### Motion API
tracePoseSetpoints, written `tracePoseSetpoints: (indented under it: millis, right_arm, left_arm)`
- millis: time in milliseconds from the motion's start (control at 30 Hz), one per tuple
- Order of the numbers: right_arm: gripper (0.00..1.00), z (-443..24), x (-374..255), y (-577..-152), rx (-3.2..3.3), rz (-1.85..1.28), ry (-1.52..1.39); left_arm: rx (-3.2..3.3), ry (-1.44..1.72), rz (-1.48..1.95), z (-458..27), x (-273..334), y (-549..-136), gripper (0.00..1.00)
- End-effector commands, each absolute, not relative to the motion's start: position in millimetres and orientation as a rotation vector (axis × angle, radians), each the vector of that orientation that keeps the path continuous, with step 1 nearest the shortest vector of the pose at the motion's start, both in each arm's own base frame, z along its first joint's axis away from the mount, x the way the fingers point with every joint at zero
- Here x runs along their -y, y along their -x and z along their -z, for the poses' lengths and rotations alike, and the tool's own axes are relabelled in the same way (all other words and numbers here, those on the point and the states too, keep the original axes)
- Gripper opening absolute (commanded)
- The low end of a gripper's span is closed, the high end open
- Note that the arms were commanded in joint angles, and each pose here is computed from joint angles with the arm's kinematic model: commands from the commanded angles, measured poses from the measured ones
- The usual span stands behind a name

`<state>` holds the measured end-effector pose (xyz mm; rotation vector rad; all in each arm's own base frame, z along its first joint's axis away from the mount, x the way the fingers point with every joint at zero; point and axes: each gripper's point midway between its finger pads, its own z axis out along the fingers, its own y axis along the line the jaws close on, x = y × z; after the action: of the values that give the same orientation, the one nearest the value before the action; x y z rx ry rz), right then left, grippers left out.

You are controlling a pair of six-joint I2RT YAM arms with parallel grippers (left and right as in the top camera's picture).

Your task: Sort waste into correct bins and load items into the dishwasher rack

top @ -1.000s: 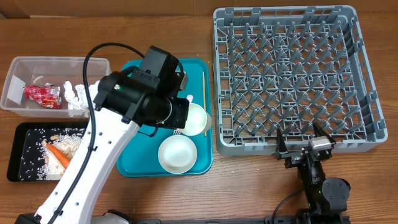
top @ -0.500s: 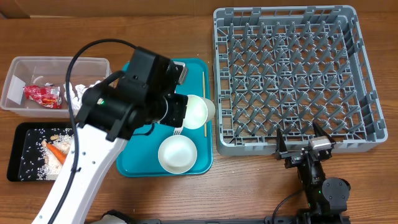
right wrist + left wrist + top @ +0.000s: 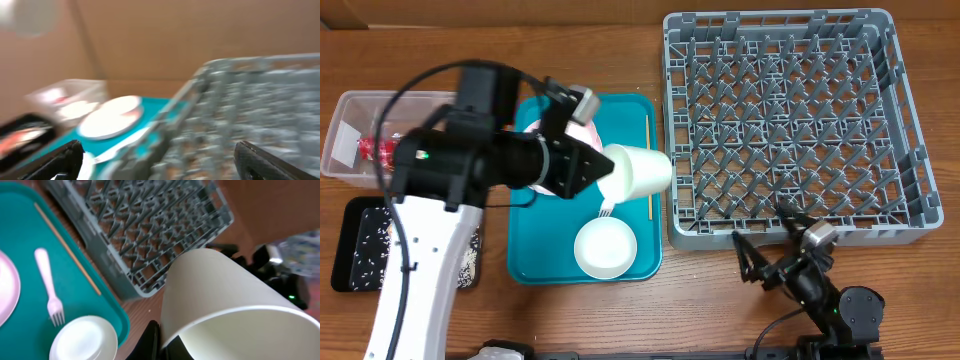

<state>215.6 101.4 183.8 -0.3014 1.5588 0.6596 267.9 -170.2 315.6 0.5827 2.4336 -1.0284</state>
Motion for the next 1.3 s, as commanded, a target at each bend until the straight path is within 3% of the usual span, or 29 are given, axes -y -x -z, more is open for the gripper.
tracePoseSetpoints:
  millis: [0, 200, 367, 667, 767, 933, 1067, 1267]
  right_arm:
    - [1.0, -214, -134, -180, -1.501, -0.938, 0.441]
    - [1.0, -284, -149, -141, -1.366, -1.024, 0.615]
    - [1.0, -309, -161, -132, -1.434, -1.19, 0.689]
    - [1.0, -341, -177, -154, -1.666, -1.648, 0.81]
    - [1.0, -336, -178, -182, -1.717, -1.761, 0.822]
    - [1.0, -313, -179, -218, -1.91, -1.942, 0.593]
    - [1.0, -309, -179, -229, -1.922, -1.951, 0.578]
    - [1.0, -349, -179, -216, -1.952, -1.966, 0.524]
  left_arm:
    - [-2.218, -0.729, 1.25, -346, 176, -259, 0.04]
    - [-2.215, -0.681, 1.318, -330, 165, -266, 0.04]
    - [-2.104, -0.689, 1.496, -324, 171, -270, 0.04]
    - [-1.999, -0.642, 1.669, -310, 170, -289, 0.04]
    - [-1.868, -0.662, 1.716, -324, 164, -290, 0.04]
    - [-1.866, -0.661, 1.701, -323, 162, -291, 0.04]
    - [-1.915, -0.652, 1.672, -316, 161, -292, 0.04]
    - [-1.94, -0.633, 1.682, -314, 161, -290, 0.04]
